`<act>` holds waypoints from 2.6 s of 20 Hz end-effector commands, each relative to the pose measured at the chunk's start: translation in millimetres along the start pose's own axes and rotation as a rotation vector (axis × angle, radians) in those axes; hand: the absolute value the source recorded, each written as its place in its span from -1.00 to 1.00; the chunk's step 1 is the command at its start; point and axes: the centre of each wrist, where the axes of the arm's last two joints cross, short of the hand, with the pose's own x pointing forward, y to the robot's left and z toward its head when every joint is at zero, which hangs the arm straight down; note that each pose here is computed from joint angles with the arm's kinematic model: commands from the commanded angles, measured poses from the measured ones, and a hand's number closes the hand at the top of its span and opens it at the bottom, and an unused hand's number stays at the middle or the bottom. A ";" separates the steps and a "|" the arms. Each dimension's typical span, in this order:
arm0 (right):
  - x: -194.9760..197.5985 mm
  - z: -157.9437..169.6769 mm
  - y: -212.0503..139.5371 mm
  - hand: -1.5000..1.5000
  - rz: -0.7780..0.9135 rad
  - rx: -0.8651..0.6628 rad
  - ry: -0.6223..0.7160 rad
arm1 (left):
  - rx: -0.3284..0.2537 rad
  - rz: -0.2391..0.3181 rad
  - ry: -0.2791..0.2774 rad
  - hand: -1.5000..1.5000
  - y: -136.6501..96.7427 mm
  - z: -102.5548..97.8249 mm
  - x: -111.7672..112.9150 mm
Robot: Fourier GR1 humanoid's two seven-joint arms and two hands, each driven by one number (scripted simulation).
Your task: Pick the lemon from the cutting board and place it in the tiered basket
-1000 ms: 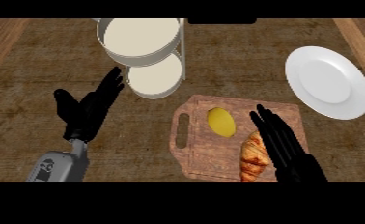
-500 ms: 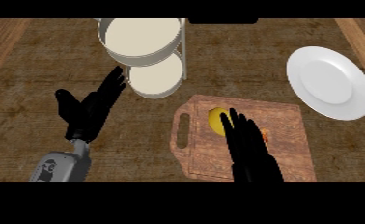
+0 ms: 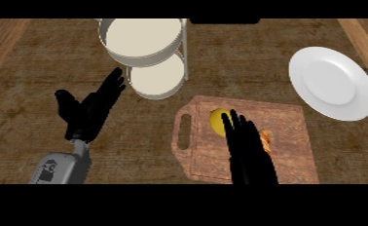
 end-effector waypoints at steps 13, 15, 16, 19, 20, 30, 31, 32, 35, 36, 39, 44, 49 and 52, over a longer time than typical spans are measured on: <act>-44.4 -22.8 18.1 -1.00 -0.023 -0.089 0.031 | 0.015 -0.005 -0.018 0.00 16.4 3.5 10.9; -27.6 -34.1 12.3 -1.00 -0.045 -0.074 0.026 | -0.009 0.013 -0.004 0.00 -1.9 7.4 11.7; -41.2 -45.5 13.2 -1.00 -0.059 -0.086 0.019 | 0.011 -0.010 -0.021 0.00 -4.5 5.4 14.3; -43.9 -54.0 29.4 -1.00 -0.060 -0.085 0.036 | -0.012 -0.001 -0.018 0.00 5.3 7.1 2.9; -36.3 -44.9 37.4 -1.00 -0.063 -0.091 0.028 | 0.004 0.002 -0.003 0.00 7.0 -1.5 0.8; -38.9 -71.6 62.9 -1.00 -0.071 -0.074 0.042 | 0.010 -0.024 -0.011 0.00 -3.4 3.5 8.5; -63.1 -75.9 43.6 -1.00 -0.061 -0.051 0.050 | 0.001 0.001 -0.010 0.00 0.4 0.8 5.2; -71.8 -72.4 72.2 -1.00 -0.062 -0.064 0.057 | -0.006 -0.002 -0.002 0.00 -3.6 -13.5 4.7; -60.0 -86.0 56.8 -1.00 -0.061 -0.036 0.034 | -0.001 -0.005 -0.012 0.00 -2.4 13.7 10.1; -63.7 -73.4 68.9 -1.00 -0.060 -0.053 0.040 | 0.004 -0.002 -0.003 0.00 -7.5 -1.6 1.0; -64.3 -100.6 63.6 -1.00 -0.070 -0.020 0.025 | 0.004 -0.029 0.002 0.00 0.3 -5.3 -1.5; -51.4 -100.1 69.8 1.00 -0.100 -0.001 -0.107 | 0.001 -0.014 -0.015 0.00 -7.1 -12.2 10.5; -61.3 -92.2 79.3 1.00 -0.048 -0.031 -0.129 | -0.013 0.001 0.022 0.00 -7.7 5.7 14.6; -41.5 -94.7 80.2 1.00 -0.074 -0.057 -0.136 | -0.003 -0.004 -0.009 0.00 -3.4 7.1 16.3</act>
